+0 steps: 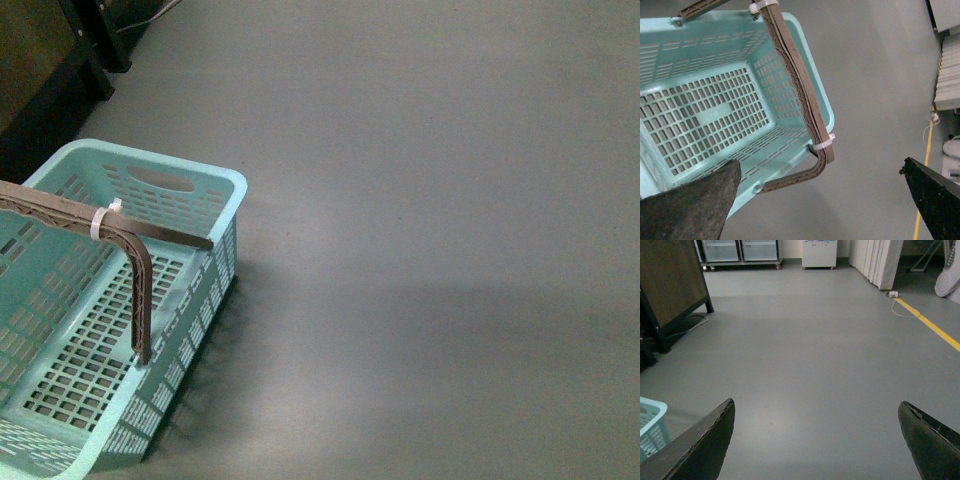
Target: Pick lemon and mango into basket
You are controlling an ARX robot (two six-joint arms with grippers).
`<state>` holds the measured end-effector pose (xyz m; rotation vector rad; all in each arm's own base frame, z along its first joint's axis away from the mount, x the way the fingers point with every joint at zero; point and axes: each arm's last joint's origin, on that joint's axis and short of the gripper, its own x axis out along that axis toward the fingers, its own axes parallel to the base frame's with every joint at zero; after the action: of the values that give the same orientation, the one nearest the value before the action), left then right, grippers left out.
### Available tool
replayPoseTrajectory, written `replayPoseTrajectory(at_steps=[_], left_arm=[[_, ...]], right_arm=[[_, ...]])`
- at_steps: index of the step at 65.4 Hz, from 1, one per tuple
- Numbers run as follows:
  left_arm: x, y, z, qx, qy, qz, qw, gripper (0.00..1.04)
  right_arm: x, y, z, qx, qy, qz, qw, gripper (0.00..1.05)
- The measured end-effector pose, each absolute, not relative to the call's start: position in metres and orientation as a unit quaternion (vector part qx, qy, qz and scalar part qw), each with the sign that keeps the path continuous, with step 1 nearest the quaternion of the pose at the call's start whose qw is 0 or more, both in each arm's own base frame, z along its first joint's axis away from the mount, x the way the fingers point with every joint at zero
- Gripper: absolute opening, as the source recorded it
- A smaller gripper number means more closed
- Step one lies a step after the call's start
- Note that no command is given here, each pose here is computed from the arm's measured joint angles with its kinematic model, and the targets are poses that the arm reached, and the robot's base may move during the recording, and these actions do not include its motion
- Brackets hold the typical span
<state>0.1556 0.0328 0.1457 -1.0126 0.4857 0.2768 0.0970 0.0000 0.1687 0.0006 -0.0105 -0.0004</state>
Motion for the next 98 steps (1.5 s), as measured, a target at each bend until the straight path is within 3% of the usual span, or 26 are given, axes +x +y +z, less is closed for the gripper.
replayPoseTrajectory(at_steps=[34, 52, 64, 80, 98], left_arm=[[0.288, 0.04, 0.083, -0.537, 0.29, 0.179, 0.771, 0.98], [0.345, 0.037, 0.055, -0.542, 0.296, 0.189, 0.764, 0.98], [0.359, 0.03, 0.041, -0.541, 0.299, 0.193, 0.762, 0.57], [0.36, 0.029, 0.039, -0.555, 0.299, 0.209, 0.747, 0.17], [0.323, 0.025, 0.08, -0.585, 0.279, 0.207, 0.733, 0.15]], right_arm=[[0.097, 0.0, 0.169, 0.0, -0.005, 0.0, 1.0, 0.96], [0.097, 0.0, 0.169, 0.0, -0.005, 0.0, 1.0, 0.96], [0.097, 0.0, 0.169, 0.0, -0.005, 0.0, 1.0, 0.96], [0.097, 0.0, 0.169, 0.0, -0.005, 0.0, 1.0, 0.96], [0.097, 0.0, 0.169, 0.0, -0.005, 0.0, 1.0, 0.96]])
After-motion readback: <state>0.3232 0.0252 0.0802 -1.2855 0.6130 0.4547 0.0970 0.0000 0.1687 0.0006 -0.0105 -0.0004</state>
